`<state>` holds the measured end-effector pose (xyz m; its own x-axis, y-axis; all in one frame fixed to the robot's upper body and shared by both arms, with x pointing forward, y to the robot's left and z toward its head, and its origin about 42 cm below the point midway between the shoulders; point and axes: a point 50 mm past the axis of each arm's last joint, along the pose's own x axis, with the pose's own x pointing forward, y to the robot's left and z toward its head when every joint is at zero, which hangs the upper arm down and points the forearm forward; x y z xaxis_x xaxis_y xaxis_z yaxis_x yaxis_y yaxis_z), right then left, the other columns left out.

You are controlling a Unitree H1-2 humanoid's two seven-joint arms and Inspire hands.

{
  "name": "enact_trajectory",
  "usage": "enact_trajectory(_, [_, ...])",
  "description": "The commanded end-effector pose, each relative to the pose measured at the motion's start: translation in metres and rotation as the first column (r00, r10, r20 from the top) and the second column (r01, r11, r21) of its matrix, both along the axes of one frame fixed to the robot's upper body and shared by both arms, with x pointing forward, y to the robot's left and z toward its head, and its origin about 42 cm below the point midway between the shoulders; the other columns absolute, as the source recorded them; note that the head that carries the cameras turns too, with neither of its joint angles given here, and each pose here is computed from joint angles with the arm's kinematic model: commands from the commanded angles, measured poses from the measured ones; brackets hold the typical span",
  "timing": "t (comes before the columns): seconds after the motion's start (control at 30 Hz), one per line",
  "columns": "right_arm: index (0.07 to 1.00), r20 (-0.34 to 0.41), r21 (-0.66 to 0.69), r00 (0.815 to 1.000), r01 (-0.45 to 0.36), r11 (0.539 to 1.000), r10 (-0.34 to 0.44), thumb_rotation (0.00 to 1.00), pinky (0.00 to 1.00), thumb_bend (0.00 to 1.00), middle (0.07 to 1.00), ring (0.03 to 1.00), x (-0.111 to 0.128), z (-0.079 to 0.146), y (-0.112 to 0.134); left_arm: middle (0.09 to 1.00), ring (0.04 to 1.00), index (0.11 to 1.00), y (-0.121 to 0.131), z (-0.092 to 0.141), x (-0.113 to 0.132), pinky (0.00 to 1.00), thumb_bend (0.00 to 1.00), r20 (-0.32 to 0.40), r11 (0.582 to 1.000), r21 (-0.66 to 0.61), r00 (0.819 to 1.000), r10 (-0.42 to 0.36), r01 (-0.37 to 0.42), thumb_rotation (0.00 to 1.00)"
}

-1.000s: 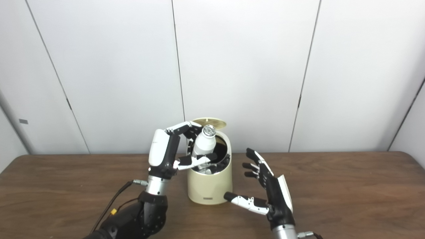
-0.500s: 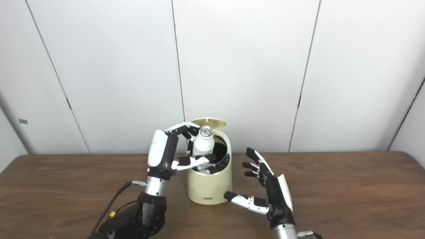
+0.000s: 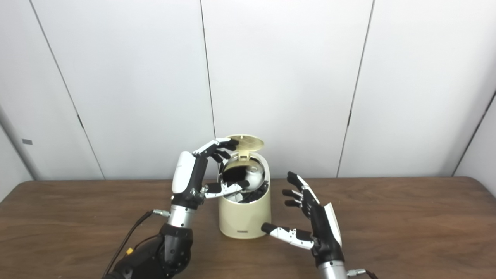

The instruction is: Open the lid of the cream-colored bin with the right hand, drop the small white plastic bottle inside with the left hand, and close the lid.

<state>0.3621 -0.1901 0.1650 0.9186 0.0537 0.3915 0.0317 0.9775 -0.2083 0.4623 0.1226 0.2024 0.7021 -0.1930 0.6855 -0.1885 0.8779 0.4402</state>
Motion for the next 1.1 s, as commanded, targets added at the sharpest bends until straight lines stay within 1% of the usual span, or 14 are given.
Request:
enact_trajectory(0.0, [0.873,0.107,0.013,0.994,-0.014,1.000,0.012,0.30,0.69,0.80,0.884,0.781,0.006,0.024,0.004,0.657,0.562,0.732,-0.003,0.024,0.007,0.50,0.85,0.063,0.999,-0.027,0.998,-0.021,0.023,0.10])
enact_trajectory(0.3, [0.876,0.102,0.012,0.995,-0.014,1.000,0.013,0.30,0.69,0.80,0.884,0.779,0.006,0.024,0.004,0.655,0.562,0.725,-0.003,0.026,0.006,0.50,0.83,0.071,0.999,-0.029,0.997,-0.025,0.027,0.09])
enact_trajectory(0.37, [0.874,0.102,0.014,0.995,-0.014,1.000,0.013,0.29,0.70,0.80,0.885,0.781,0.006,0.024,0.004,0.633,0.547,0.691,-0.002,0.028,0.005,0.48,0.78,0.077,0.999,-0.031,0.997,-0.030,0.032,0.05])
enact_trajectory(0.43, [0.875,0.102,0.015,0.995,-0.015,1.000,0.013,0.30,0.70,0.80,0.886,0.784,0.006,0.024,0.003,0.594,0.508,0.643,-0.001,0.029,0.004,0.44,0.74,0.078,0.999,-0.032,0.996,-0.035,0.038,0.01])
enact_trajectory(0.47, [0.875,0.102,0.017,0.995,-0.016,1.000,0.014,0.30,0.70,0.80,0.887,0.784,0.006,0.023,0.003,0.588,0.501,0.635,0.000,0.030,0.004,0.43,0.74,0.090,0.999,-0.026,0.995,-0.034,0.036,0.00])
enact_trajectory(0.5, [0.874,0.102,0.019,0.995,-0.017,1.000,0.015,0.30,0.70,0.80,0.886,0.785,0.007,0.022,0.002,0.534,0.473,0.576,0.002,0.031,0.003,0.40,0.63,0.101,0.999,-0.023,0.994,-0.033,0.035,0.00])
enact_trajectory(0.53, [0.874,0.101,0.019,0.995,-0.018,1.000,0.016,0.30,0.70,0.80,0.884,0.783,0.007,0.021,0.002,0.506,0.456,0.546,0.003,0.032,0.003,0.39,0.57,0.109,0.999,-0.021,0.993,-0.032,0.034,0.00])
enact_trajectory(0.57, [0.874,0.101,0.018,0.995,-0.019,1.000,0.017,0.30,0.70,0.80,0.884,0.782,0.008,0.021,0.001,0.488,0.445,0.528,0.006,0.033,0.002,0.38,0.54,0.121,0.999,-0.019,0.992,-0.031,0.033,0.00])
enact_trajectory(0.6, [0.874,0.100,0.017,0.995,-0.019,1.000,0.017,0.30,0.70,0.80,0.883,0.782,0.008,0.020,0.001,0.483,0.444,0.517,0.010,0.034,0.001,0.38,0.53,0.134,0.999,-0.019,0.991,-0.027,0.029,0.00])
enact_trajectory(0.67, [0.875,0.099,0.017,0.995,-0.020,1.000,0.018,0.30,0.70,0.80,0.884,0.783,0.008,0.020,0.000,0.479,0.438,0.505,0.016,0.035,-0.002,0.38,0.52,0.155,1.000,-0.020,0.988,-0.017,0.021,0.00])
enact_trajectory(0.83, [0.869,0.096,0.012,0.995,-0.020,1.000,0.019,0.29,0.69,0.80,0.879,0.781,0.008,0.019,-0.003,0.480,0.448,0.497,0.039,0.034,-0.008,0.40,0.52,0.176,0.999,-0.034,0.984,0.012,-0.006,0.00])
enact_trajectory(1.0, [0.866,0.096,0.014,0.995,-0.020,1.000,0.019,0.29,0.70,0.80,0.880,0.780,0.009,0.016,-0.006,0.480,0.456,0.500,0.061,0.035,-0.016,0.42,0.52,0.170,0.998,-0.061,0.985,0.032,-0.022,0.00])
enact_trajectory(1.07, [0.866,0.096,0.013,0.995,-0.018,1.000,0.016,0.29,0.70,0.80,0.878,0.776,0.010,0.015,-0.008,0.481,0.461,0.500,0.071,0.035,-0.020,0.42,0.52,0.149,0.996,-0.086,0.988,0.036,-0.024,0.00])
